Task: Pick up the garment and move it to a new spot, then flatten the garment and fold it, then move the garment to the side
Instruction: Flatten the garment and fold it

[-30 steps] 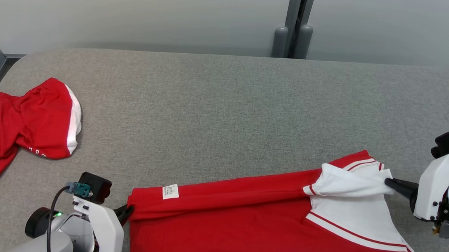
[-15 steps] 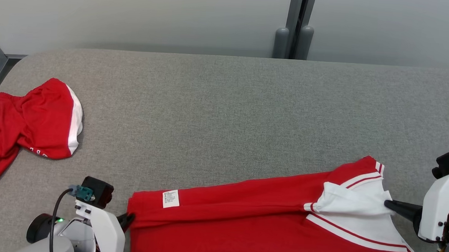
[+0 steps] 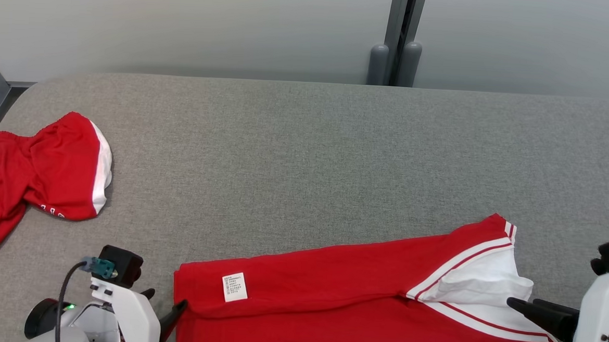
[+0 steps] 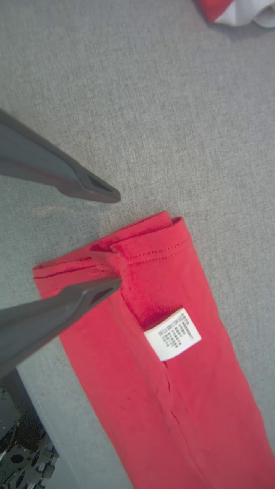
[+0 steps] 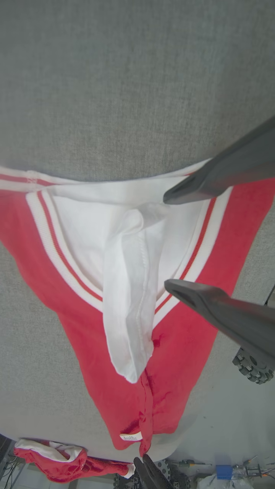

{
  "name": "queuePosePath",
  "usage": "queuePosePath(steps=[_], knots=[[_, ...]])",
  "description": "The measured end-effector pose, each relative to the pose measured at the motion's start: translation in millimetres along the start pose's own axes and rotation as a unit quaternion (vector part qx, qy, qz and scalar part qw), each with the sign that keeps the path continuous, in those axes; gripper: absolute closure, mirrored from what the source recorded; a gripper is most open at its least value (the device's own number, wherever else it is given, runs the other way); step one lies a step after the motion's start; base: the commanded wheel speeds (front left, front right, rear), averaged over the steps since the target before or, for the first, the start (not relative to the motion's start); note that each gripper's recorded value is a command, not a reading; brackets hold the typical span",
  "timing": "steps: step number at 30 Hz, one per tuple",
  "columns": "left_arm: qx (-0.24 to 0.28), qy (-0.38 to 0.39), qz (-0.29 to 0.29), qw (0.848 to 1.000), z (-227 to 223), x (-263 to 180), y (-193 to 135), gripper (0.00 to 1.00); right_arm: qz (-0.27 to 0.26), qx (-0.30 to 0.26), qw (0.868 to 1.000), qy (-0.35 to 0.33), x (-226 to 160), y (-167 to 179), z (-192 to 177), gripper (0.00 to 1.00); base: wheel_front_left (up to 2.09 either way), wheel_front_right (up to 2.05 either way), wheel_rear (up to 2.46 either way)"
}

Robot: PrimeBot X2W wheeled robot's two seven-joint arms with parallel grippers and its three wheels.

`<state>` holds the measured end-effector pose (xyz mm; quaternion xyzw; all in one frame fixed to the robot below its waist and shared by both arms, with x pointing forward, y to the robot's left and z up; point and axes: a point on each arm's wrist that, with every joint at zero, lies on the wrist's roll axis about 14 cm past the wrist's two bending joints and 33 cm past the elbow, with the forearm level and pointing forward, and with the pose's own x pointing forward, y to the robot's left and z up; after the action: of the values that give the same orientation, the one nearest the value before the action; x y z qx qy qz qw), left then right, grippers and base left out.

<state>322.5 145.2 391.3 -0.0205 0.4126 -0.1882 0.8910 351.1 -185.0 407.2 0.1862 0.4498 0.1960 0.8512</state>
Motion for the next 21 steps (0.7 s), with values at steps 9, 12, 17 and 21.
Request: queuePosePath(steps=[9, 12, 17, 21], knots=[[-0.024, -0.063, 0.008, 0.998, 21.6, -8.7, -2.2, 0.0, 0.002, 0.022, 0.997, -0.08, -25.7, -5.3, 12.1, 0.0, 0.0, 0.0, 0.0], [-0.039, -0.108, 0.013, 0.993, 37.8, -12.2, -3.8, 0.0, -0.005, 0.02, 0.992, -0.126, -34.5, -9.0, 23.6, 0.0, 0.0, 0.0, 0.0], [-0.061, -0.172, 0.03, 0.983, 60.9, -18.2, 1.4, 0.0, -0.024, 0.007, 0.977, -0.213, -48.8, -17.1, 54.3, 0.0, 0.0, 0.0, 0.0], [-0.078, -0.212, 0.046, 0.973, 69.7, -21.4, 5.6, 0.0, -0.04, 0.006, 0.962, -0.269, -51.3, -22.7, 68.0, 0.0, 0.0, 0.0, 0.0]])
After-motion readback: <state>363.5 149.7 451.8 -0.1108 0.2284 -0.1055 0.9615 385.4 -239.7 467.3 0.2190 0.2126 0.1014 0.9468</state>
